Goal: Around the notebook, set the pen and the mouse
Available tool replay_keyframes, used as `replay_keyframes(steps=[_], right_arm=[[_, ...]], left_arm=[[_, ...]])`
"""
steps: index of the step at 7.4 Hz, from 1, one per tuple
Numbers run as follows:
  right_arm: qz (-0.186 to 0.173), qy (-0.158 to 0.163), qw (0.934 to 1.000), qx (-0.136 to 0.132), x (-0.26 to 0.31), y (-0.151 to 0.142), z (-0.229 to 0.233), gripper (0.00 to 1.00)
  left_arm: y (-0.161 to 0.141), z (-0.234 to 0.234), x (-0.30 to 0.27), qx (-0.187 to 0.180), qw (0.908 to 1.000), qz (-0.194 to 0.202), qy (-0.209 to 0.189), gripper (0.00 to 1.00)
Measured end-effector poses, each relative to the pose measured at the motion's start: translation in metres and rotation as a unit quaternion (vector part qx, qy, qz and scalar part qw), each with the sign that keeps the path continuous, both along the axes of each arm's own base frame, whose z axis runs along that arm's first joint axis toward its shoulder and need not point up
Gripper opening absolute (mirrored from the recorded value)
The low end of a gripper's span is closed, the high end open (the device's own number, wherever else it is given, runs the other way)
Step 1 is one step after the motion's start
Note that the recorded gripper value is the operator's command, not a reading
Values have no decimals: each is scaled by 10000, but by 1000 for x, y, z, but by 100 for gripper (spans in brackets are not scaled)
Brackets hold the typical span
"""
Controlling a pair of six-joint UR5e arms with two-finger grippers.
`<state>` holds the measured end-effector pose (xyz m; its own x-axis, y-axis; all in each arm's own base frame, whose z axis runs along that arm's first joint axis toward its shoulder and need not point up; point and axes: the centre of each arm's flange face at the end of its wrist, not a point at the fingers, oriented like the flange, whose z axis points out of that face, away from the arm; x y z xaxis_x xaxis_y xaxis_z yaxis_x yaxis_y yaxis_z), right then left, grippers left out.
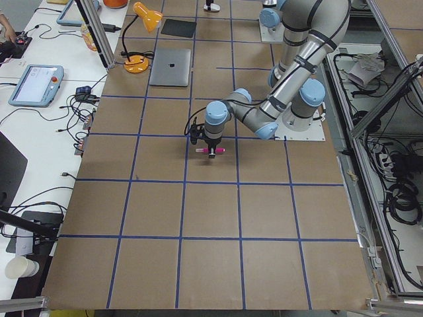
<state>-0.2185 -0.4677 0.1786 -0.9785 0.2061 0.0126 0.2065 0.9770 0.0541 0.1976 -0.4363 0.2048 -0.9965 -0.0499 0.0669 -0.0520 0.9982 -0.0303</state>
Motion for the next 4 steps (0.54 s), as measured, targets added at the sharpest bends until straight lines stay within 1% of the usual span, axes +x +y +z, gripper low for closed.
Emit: replay_keyframes(steps=[1,2,3,4], right_arm=[[-3,-9,10000,29,-1,0,-3,100],[-11,-12,10000,48,-1,0,-5,91],[-21,-17,10000,61,-1,0,-6,75],[-30,-20,10000,65,-1,1,-6,62]], left_arm=[[-4,17,-31,88,9992,388,56,0],[-8,29,-65,189,9964,820,98,0],[-13,39,-97,242,9911,1302,102,0],[-18,44,-133,292,9815,1890,116,0]])
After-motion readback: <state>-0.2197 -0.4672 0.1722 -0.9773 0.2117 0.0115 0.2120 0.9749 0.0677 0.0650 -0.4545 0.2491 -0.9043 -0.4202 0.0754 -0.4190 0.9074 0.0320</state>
